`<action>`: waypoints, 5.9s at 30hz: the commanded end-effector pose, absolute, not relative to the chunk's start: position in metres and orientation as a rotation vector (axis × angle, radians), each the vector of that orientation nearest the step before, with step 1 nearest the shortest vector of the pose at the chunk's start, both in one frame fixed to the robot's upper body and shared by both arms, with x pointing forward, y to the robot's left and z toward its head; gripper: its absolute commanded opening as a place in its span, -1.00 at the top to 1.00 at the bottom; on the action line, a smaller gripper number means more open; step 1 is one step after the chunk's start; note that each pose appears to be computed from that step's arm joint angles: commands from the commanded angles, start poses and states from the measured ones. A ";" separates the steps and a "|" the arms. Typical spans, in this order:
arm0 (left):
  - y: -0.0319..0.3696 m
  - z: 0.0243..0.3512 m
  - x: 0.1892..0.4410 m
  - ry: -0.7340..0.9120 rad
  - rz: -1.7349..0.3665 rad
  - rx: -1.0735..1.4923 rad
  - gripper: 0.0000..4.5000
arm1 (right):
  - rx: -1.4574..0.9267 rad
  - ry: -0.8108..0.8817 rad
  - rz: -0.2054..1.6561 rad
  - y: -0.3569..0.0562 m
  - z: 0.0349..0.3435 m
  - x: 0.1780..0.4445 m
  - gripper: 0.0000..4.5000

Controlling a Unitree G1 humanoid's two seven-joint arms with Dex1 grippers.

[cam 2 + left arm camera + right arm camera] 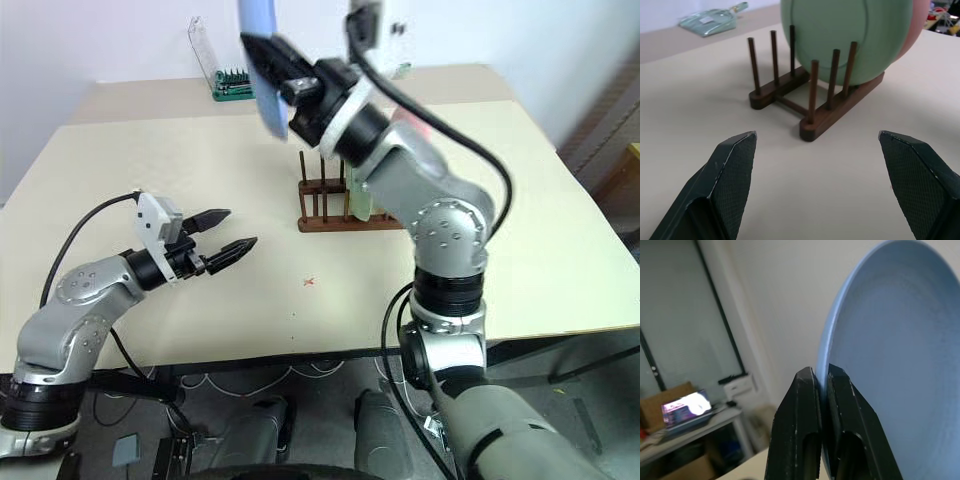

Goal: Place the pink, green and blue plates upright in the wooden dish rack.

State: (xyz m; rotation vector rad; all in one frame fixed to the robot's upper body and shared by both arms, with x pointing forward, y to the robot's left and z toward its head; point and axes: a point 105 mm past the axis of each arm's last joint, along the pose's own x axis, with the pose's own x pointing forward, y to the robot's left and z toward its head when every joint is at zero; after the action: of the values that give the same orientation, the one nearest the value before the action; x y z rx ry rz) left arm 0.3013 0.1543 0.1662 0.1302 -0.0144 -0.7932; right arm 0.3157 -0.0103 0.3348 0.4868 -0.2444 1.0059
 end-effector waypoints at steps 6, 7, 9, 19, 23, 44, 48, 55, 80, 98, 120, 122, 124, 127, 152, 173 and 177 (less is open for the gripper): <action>0.159 0.172 0.296 -0.050 -0.792 0.161 -0.79 | 0.557 -0.165 0.894 -0.007 0.331 0.327 0.98; 0.159 0.171 0.296 -0.049 -0.792 0.162 -0.79 | 0.559 -0.162 0.887 -0.006 0.330 0.328 0.98; 0.158 0.170 0.296 -0.044 -0.800 0.163 -0.79 | 0.560 -0.147 0.857 -0.003 0.328 0.330 0.98; 0.154 0.168 0.298 -0.041 -0.822 0.165 -0.79 | 0.618 -0.116 0.755 -0.041 0.321 0.352 0.98; 0.149 0.167 0.297 -0.046 -0.833 0.159 -0.79 | 0.628 -0.098 0.730 -0.072 0.310 0.361 0.98; 0.142 0.167 0.296 -0.046 -0.847 0.159 -0.79 | 0.630 -0.030 0.753 -0.068 0.286 0.363 0.98; 0.141 0.167 0.297 -0.048 -0.848 0.159 -0.79 | 0.626 -0.029 0.756 -0.066 0.285 0.362 0.98; 0.140 0.168 0.296 -0.050 -0.851 0.157 -0.79 | 0.626 -0.019 0.731 -0.060 0.283 0.365 0.98; 0.137 0.170 0.296 -0.049 -0.855 0.161 -0.79 | 0.641 -0.119 0.725 -0.045 0.327 0.354 0.98; 0.136 0.170 0.296 -0.047 -0.854 0.161 -0.79 | 0.640 -0.142 0.790 -0.033 0.333 0.343 0.98; 0.137 0.170 0.297 -0.047 -0.857 0.167 -0.79 | 0.754 -0.012 0.581 -0.041 0.302 0.356 0.85; 0.137 0.170 0.296 -0.047 -0.856 0.167 -0.79 | 0.754 -0.012 0.584 -0.040 0.302 0.356 0.56; 0.137 0.170 0.296 -0.047 -0.856 0.167 -0.79 | 0.751 -0.014 0.584 -0.040 0.303 0.356 0.12; 0.137 0.170 0.297 -0.047 -0.854 0.166 -0.79 | 0.721 -0.041 0.597 -0.040 0.308 0.355 -0.56; 0.123 0.165 0.308 -0.045 -0.935 0.155 -0.79 | -0.574 -0.073 0.768 -0.151 0.268 0.282 0.97; 0.123 0.164 0.306 -0.043 -0.937 0.156 -0.79 | -0.737 0.035 0.647 -0.159 0.226 0.310 0.97; 0.124 0.164 0.306 -0.045 -0.929 0.154 -0.79 | -0.721 -0.030 0.684 -0.140 0.234 0.316 0.97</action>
State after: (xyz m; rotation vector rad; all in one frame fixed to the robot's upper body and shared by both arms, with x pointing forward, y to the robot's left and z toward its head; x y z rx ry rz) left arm 0.3088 0.1251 0.1538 0.1328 0.0038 -0.9296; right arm 0.3161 -0.1462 0.2195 -0.7001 0.0381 0.6842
